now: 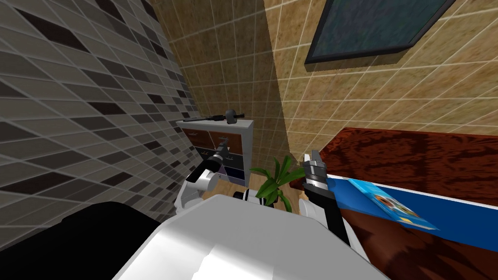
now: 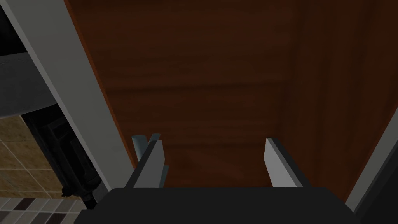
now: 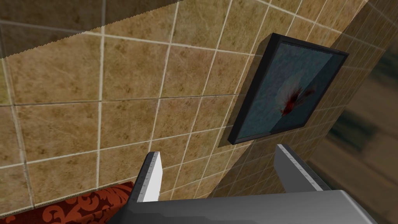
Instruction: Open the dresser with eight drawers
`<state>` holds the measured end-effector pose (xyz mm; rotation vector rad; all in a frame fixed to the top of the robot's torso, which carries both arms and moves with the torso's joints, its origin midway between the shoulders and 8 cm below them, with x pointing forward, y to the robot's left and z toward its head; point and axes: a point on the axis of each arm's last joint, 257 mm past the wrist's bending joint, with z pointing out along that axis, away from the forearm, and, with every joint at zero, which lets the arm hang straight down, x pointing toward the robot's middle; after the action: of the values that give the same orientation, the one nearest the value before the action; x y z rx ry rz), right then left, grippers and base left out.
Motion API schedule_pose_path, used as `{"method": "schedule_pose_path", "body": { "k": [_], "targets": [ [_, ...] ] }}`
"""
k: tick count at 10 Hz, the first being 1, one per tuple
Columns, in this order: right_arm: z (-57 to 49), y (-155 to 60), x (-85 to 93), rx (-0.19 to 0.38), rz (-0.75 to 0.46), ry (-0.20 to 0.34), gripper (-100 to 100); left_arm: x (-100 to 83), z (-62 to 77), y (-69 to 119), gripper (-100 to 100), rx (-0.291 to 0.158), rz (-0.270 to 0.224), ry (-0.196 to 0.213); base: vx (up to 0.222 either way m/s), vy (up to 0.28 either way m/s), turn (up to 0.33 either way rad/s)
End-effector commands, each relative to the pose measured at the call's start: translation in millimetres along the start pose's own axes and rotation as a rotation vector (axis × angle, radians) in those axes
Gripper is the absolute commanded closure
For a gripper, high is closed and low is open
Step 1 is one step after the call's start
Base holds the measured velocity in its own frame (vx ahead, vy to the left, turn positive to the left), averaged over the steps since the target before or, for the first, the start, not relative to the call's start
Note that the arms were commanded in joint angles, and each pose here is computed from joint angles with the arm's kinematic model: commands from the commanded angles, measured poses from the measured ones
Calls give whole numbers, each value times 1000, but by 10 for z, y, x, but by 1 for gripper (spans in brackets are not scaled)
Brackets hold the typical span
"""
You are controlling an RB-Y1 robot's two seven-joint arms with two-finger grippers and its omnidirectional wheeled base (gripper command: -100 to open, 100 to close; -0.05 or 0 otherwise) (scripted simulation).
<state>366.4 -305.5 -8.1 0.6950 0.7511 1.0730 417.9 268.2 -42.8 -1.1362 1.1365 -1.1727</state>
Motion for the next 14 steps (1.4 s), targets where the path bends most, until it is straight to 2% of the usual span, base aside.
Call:
{"method": "schedule_pose_path", "body": {
  "k": [1, 2, 4, 5, 6, 7, 8, 13, 14],
  "targets": [
    [0, 0, 0, 0, 0, 0, 0, 5, -52, -269, -100, 65, -11, -5, 0, 0, 0],
    [0, 0, 0, 0, 0, 0, 0, 6, -83, -381, -100, 88, -21, -9, 0, 0, 0],
    [0, 0, 0, 0, 0, 0, 0, 6, -105, -451, -100, 102, -27, -12, 0, 0, 0],
    [0, 0, 0, 0, 0, 0, 0, -10, -78, -287, -100, 58, -26, -10, 0, 0, 0],
    [0, 0, 0, 0, 0, 0, 0, -20, -102, -294, -100, 45, -36, -12, 66, 31, -57],
    [0, 0, 0, 0, 0, 0, 0, -19, -91, -183, -100, 24, -33, -11, 30, 16, -23],
    [0, 0, 0, 0, 0, 0, 0, -16, -93, -119, 100, 5, -35, -10, 0, 0, 0],
    [1, 1, 1, 0, 0, 0, 0, 14, -136, -131, 100, 1, -40, -2, -156, 7, 18],
    [0, 0, 0, 0, 0, 0, 0, 10, -94, 29, -100, -33, -26, 4, -20, 1, 2]
  ]
}}
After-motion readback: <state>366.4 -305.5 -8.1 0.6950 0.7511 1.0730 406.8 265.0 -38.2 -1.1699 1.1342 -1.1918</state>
